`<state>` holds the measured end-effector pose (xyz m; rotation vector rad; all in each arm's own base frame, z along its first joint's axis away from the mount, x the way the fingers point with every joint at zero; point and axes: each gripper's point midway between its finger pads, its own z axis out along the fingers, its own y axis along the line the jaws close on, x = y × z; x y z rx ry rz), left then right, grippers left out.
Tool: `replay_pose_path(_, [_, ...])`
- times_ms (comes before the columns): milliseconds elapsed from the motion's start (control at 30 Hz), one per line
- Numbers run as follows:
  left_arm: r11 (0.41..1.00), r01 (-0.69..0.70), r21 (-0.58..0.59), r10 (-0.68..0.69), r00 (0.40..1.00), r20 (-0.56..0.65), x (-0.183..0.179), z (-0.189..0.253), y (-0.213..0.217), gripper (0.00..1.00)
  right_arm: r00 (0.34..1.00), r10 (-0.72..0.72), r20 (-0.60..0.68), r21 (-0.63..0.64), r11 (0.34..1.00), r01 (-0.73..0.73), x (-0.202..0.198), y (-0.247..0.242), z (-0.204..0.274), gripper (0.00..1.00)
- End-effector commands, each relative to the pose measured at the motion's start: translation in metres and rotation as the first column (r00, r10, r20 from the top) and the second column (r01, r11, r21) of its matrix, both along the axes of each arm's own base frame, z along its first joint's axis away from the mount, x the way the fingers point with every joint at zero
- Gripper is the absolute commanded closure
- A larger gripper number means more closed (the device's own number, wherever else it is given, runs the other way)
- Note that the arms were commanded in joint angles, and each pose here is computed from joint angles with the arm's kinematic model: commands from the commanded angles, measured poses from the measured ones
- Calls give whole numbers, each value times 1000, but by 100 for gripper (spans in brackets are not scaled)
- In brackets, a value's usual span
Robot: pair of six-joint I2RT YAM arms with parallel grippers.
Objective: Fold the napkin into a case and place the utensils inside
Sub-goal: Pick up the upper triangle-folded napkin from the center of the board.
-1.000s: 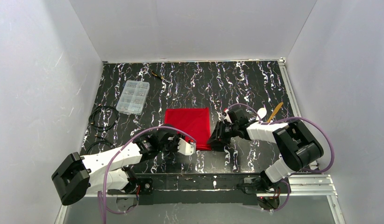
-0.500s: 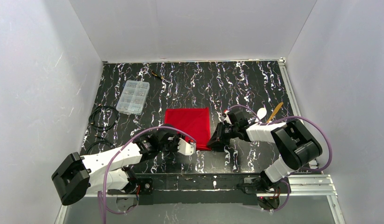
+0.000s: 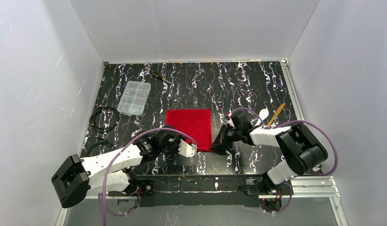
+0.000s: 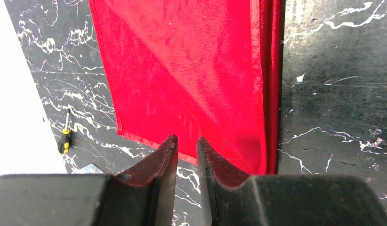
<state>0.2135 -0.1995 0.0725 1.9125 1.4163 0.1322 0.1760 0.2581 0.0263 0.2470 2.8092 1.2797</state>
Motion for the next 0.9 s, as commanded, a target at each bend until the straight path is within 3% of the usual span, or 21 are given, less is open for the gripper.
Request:
replay_pose_path(0, [1000,-5,-12,5,1000,-15,-2,3,1,79,1000,1,28,17,1000,-1,-5,-1,9,97])
replay_pose_path(467, [998,5,-56,-9,998,-59,-1,17,-20,78,1000,18,-17,11,1000,-18,-16,1,-9,97])
replay_pose_path(733, [995,49,-90,-67,975,-212,-31,18,-31,77,1000,21,14,-12,1000,-20,-8,2,-1,79])
replay_pose_path(867, [966,114,-231,-183,935,-303,-58,40,-52,76,1000,16,23,-24,1000,-16,-7,0,0,74])
